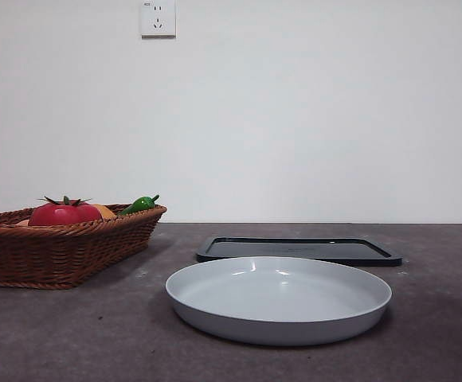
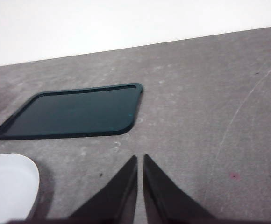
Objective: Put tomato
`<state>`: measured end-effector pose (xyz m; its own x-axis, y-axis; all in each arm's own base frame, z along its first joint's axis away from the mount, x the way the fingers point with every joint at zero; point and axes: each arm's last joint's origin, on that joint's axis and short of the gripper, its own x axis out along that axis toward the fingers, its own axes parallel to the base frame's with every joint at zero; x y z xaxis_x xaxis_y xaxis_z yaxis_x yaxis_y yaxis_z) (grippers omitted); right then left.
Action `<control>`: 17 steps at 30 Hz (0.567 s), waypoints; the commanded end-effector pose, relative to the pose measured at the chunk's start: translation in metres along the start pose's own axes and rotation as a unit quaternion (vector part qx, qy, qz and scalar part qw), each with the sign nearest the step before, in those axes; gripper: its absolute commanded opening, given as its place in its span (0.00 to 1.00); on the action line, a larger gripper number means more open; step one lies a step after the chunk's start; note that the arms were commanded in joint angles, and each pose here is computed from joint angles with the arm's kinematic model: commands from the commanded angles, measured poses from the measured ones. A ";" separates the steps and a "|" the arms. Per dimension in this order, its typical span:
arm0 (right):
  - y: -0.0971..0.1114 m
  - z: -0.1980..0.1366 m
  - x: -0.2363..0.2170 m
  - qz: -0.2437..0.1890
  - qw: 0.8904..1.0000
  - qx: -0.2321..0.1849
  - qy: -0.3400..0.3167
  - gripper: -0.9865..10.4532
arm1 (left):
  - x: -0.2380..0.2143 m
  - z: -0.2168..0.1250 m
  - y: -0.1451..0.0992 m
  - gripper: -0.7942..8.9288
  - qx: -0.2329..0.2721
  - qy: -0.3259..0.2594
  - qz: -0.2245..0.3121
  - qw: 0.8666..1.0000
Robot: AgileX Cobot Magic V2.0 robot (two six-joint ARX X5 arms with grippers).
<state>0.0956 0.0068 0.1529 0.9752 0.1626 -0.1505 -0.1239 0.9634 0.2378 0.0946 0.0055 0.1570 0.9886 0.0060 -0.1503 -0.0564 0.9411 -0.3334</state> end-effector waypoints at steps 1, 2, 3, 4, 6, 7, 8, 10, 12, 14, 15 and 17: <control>0.000 0.002 -0.001 0.003 0.999 0.033 -0.004 0.10 | 0.000 -0.002 0.001 0.09 -0.028 0.012 0.001 1.000; 0.001 0.004 -0.001 0.004 0.999 0.038 -0.007 0.10 | -0.001 0.000 0.000 0.09 -0.029 0.011 -0.002 1.000; 0.002 0.005 -0.002 0.005 0.999 0.041 -0.010 0.10 | -0.002 0.002 -0.001 0.09 -0.030 0.011 -0.006 0.999; 0.002 0.008 -0.003 0.006 0.999 0.043 -0.013 0.10 | -0.003 0.004 -0.002 0.09 -0.035 0.011 -0.010 0.999; 0.004 0.014 -0.005 0.009 0.999 0.045 -0.021 0.10 | -0.005 0.009 -0.005 0.09 -0.044 0.008 -0.023 0.999; 0.005 0.018 -0.006 0.010 0.999 0.046 -0.026 0.10 | -0.006 0.012 -0.006 0.09 -0.048 0.007 -0.026 0.998; 0.006 0.022 -0.008 0.011 0.998 0.050 -0.031 0.10 | -0.007 0.015 -0.007 0.09 -0.054 0.006 -0.028 0.998; 0.008 0.030 -0.011 0.014 0.998 0.051 -0.040 0.10 | -0.010 0.022 -0.010 0.09 -0.059 0.009 -0.027 0.998; 0.011 0.039 -0.014 0.015 0.998 0.050 -0.043 0.10 | -0.013 0.030 -0.013 0.09 -0.060 0.018 -0.026 0.998; 0.013 0.049 -0.016 0.016 0.998 0.050 -0.041 0.10 | -0.015 0.039 -0.017 0.09 -0.058 0.026 -0.032 0.997; 0.015 0.054 -0.018 0.018 0.998 0.049 -0.037 0.10 | -0.016 0.043 -0.019 0.09 -0.055 0.030 -0.037 0.997; 0.018 0.064 -0.019 0.030 0.998 0.047 -0.031 0.10 | -0.017 0.052 -0.023 0.09 -0.048 0.039 -0.050 0.997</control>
<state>0.0871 0.0075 0.2142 0.9763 0.1951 -0.0934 -0.1548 0.9318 0.3282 0.0865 0.0016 0.2081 0.9730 -0.1076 -0.2041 0.0051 0.8944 -0.4473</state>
